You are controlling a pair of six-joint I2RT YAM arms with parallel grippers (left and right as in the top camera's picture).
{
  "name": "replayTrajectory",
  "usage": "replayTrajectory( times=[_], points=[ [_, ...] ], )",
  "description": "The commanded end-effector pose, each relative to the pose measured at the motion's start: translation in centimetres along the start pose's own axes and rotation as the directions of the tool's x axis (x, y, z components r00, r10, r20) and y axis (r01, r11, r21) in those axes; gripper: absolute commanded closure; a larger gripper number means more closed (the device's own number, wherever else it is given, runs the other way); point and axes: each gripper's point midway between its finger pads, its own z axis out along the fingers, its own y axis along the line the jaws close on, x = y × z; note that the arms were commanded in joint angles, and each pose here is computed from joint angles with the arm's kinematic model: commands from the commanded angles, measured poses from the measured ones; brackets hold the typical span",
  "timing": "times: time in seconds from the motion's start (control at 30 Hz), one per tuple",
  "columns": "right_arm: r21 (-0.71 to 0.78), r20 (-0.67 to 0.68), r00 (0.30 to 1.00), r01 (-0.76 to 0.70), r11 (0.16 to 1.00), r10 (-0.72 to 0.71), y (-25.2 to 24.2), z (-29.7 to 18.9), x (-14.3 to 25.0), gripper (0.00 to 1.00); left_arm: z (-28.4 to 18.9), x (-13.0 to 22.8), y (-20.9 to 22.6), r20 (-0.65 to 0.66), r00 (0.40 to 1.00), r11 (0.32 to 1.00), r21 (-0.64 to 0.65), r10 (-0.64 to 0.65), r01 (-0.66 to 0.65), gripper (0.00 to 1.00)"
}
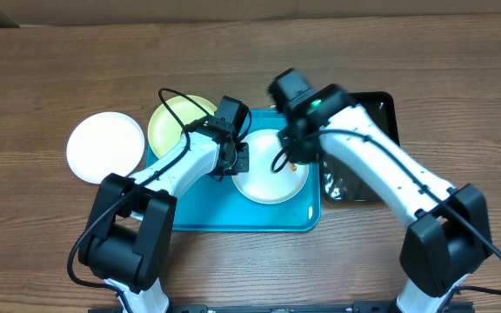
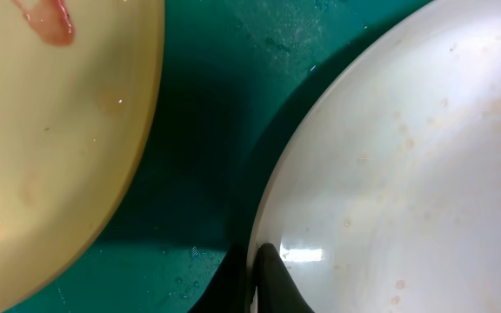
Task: Clean dirty plates on tray and stack at the side
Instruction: 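Scrub the held white plate with the sponge in the right gripper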
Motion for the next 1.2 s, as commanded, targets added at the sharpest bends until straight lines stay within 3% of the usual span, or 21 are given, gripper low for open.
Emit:
replayTrajectory(
  times=[0.0,0.5,0.63,0.73,0.8,0.93,1.07,1.17],
  points=[
    [0.105,0.032,0.999,0.007,0.994,-0.011,-1.4,0.7,-0.1,0.96,0.7,0.9,0.1,-0.029,0.999,1.000,-0.009,0.022,-0.022,0.96],
    [0.109,0.059,0.994,0.084,0.991,-0.090,-0.8,5.5,1.1,0.96,0.7,0.8,0.1,-0.029,0.999,1.000,-0.009,0.022,-0.022,0.96],
    [0.100,0.062,0.994,0.082,0.992,-0.089,-0.7,5.5,1.0,0.81,0.7,0.9,0.1,-0.029,0.999,1.000,-0.009,0.022,-0.022,0.96],
    [0.076,0.062,0.995,0.076,0.994,-0.081,-0.3,5.7,1.0,0.82,0.7,0.9,-0.1,-0.033,0.999,1.000,0.001,0.022,-0.022,0.96],
    [0.070,0.061,0.995,0.077,0.995,-0.081,-0.1,6.0,1.0,0.87,0.7,0.9,-0.1,-0.034,0.999,1.000,0.001,0.022,-0.022,0.96],
    [0.083,0.047,0.995,0.080,0.993,-0.084,-0.1,7.1,1.0,0.87,0.7,0.9,-0.1,-0.034,0.999,1.000,0.001,0.022,-0.022,0.96],
    [0.085,0.028,0.996,0.086,0.993,-0.088,0.0,8.0,1.3,0.61,0.7,0.9,-0.1,-0.034,0.999,1.000,0.001,0.022,-0.022,0.96],
    [0.083,0.050,0.995,0.082,0.993,-0.086,0.1,7.6,0.6,0.56,0.7,0.9,-0.1,-0.033,0.999,1.000,0.001,0.022,-0.022,0.96]
  ],
)
